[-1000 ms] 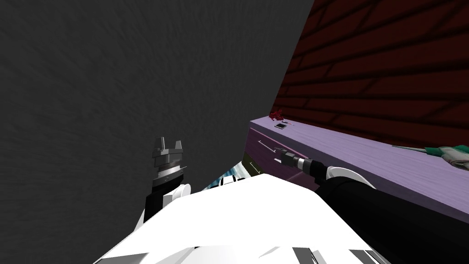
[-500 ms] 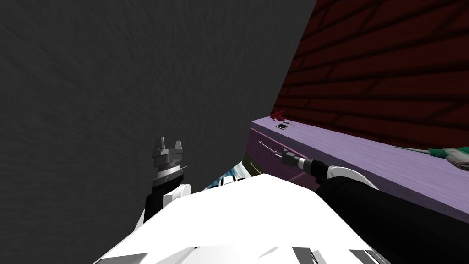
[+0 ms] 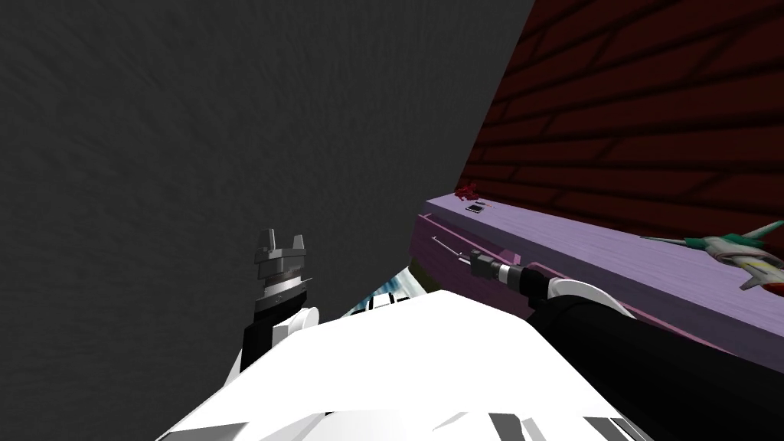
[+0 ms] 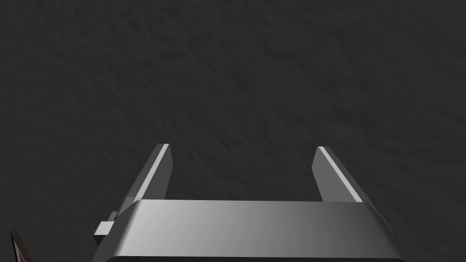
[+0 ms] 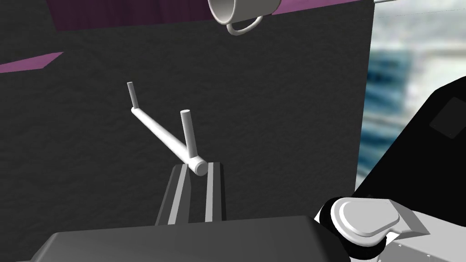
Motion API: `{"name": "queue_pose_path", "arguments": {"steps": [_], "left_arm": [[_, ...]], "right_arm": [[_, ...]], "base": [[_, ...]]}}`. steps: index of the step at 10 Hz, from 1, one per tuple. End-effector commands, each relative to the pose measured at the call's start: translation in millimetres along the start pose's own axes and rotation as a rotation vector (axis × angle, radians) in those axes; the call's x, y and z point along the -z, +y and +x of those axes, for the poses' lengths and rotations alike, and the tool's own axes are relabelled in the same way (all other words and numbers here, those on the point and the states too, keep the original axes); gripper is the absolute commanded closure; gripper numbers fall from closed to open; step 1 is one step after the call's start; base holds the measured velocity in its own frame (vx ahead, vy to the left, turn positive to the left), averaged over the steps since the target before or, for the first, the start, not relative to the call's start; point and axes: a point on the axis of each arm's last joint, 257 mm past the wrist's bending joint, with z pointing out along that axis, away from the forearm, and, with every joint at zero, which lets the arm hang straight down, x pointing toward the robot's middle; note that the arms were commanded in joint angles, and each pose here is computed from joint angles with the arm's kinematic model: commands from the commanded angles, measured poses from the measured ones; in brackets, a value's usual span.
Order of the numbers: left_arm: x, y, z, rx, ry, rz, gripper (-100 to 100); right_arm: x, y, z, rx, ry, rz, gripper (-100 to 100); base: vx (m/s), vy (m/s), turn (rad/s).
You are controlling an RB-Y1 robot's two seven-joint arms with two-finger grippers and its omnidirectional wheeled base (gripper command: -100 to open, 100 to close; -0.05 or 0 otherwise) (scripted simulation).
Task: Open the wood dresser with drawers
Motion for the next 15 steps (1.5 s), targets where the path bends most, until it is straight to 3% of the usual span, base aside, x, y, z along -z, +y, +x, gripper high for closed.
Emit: {"name": "queue_pose_path", "arguments": {"steps": [1,4,5,11,13,14,15], "left_arm": [[0.0,0.0,0.0,0.000,0.000,0.000,0],[0.0,0.0,0.1,0.000,0.000,0.000,0],[0.0,0.0,0.0,0.000,0.000,0.000,0],[0.9,1.3,-0.6,-0.001,-0.001,-0.004,0],[2.4,3.7,-1.2,-0.002,-0.002,-0.012,0],[2.8,4.4,-1.2,-0.002,-0.002,-0.014,0],[3.0,4.7,-1.4,-0.003,-0.002,-0.015,0]], "right_arm": [[0.6,0.5,-4.1,0.003,-0.005,-0.003,100],[0.8,-2.3,-5.7,0.008,-0.005,0.002,100],[6.5,-11.1,-8.4,0.009,-0.014,-0.001,-100],[26.1,-46.2,-16.4,0.026,-0.034,-0.003,-100],[27.2,-47.5,-16.3,0.028,-0.035,-0.003,-100],[27.5,-47.9,-16.6,0.027,-0.036,-0.004,0],[27.4,-47.9,-16.5,0.027,-0.036,-0.004,0]], "base": [[-0.055,0.179,-0.046],[-0.056,0.163,-0.025],[0.005,0.029,-0.045],[0.022,-0.001,-0.042],[0.006,0.004,-0.016],[-0.006,-0.001,0.006],[0.000,0.000,0.000]]}}
